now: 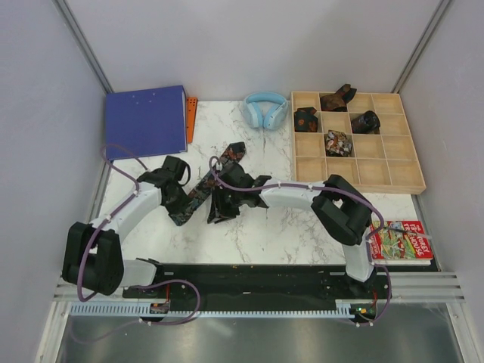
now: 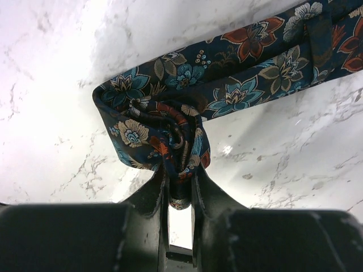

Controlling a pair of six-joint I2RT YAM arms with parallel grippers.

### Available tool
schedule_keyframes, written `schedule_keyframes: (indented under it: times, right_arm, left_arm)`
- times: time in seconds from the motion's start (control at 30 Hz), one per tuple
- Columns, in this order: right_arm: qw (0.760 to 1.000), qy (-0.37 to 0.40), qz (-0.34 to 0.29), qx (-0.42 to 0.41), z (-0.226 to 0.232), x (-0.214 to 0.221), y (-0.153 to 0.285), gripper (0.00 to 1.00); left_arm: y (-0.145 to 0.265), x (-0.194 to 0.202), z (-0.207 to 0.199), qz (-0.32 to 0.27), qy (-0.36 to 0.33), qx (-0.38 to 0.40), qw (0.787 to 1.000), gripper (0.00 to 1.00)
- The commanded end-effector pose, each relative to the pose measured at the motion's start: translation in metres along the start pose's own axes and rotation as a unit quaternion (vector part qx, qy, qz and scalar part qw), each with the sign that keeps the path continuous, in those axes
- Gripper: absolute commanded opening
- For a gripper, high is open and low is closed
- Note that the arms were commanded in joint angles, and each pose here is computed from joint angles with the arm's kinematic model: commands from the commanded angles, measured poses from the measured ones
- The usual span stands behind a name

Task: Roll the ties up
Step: Roll the tie at the center of the board.

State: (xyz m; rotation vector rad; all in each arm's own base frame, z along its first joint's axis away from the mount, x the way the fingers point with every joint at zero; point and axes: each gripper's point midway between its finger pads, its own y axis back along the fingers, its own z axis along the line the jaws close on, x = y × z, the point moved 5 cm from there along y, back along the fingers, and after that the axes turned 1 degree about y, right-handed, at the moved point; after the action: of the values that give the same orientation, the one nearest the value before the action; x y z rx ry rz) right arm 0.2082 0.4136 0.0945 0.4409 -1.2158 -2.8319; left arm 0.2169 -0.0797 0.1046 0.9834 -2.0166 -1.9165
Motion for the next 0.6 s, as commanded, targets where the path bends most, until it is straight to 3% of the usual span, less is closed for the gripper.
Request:
schedule_keyframes:
  times: [0.0, 0.07, 0.1, 0.2, 0.3, 0.57]
  right_arm:
    - [1.0, 0.015, -0.001, -0.003, -0.004, 0.01, 0.011, 0.37]
    - [1.0, 0.014, -0.003, -0.002, -0.007, 0.012, 0.013, 0.37]
    - [1.0, 0.014, -0.001, 0.0, -0.01, 0.015, 0.014, 0.37]
    - [1.0, 0.015, -0.002, 0.003, -0.012, 0.017, 0.016, 0.37]
    - [1.0, 0.017, -0.004, 0.001, -0.01, 0.016, 0.018, 0.37]
    - [0.999, 0.03, -0.022, -0.018, 0.011, 0.0, 0.025, 0.37]
  left_arm:
    - [0.0, -0.024, -0.02, -0.01, -0.01, 0.031, 0.999, 0.14]
    - [-0.003, -0.027, -0.026, -0.002, -0.012, 0.04, 0.999, 0.23]
    - [-0.004, -0.03, -0.028, -0.001, -0.014, 0.041, 0.999, 0.48]
    - [-0.002, -0.038, -0.037, 0.0, -0.014, 0.05, 0.999, 0.72]
    - [0.004, -0.049, -0.048, -0.006, -0.013, 0.067, 0.998, 0.8]
    - [0.04, -0.073, -0.063, -0.022, -0.002, 0.124, 0.992, 0.82]
